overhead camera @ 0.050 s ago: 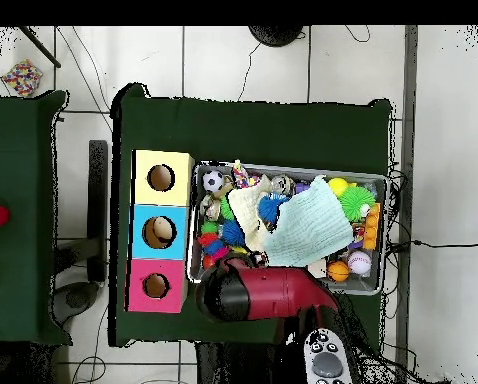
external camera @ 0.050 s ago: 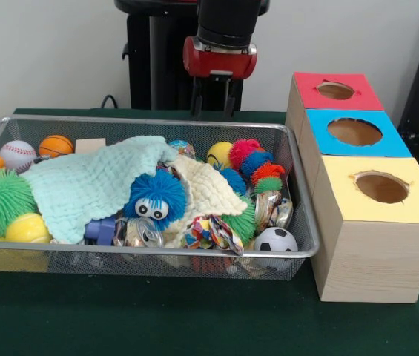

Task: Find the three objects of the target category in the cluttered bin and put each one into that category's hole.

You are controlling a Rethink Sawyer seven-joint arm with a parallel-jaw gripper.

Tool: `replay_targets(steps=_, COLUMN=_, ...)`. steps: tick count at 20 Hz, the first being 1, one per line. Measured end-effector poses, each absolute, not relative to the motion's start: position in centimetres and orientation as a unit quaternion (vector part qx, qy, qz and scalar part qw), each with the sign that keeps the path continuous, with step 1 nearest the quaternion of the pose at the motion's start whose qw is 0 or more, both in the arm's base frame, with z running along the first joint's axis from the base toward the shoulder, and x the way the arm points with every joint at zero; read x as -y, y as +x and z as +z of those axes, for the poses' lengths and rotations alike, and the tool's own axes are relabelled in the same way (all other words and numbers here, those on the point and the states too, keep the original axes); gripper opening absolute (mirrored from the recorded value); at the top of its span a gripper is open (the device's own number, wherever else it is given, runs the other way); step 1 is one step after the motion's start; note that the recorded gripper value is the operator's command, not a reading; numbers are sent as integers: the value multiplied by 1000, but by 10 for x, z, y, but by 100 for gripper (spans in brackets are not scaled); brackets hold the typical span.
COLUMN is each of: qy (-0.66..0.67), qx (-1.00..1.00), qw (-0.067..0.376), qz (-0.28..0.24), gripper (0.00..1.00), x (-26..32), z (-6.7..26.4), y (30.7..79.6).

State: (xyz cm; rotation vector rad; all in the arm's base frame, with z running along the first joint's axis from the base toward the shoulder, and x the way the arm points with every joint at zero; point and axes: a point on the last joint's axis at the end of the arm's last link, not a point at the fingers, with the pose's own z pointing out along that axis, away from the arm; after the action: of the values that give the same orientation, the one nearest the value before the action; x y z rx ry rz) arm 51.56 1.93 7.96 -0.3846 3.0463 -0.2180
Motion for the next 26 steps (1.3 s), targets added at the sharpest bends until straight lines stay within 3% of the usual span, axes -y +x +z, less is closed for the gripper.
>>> replay_targets(steps=10, qy=-150, qx=-984, qw=62, qz=-69, gripper=100, x=-49, z=80, y=523)
replay_targets(steps=26, qy=-148, qx=-985, qw=70, qz=-62, gripper=100, x=-60, z=58, y=540)
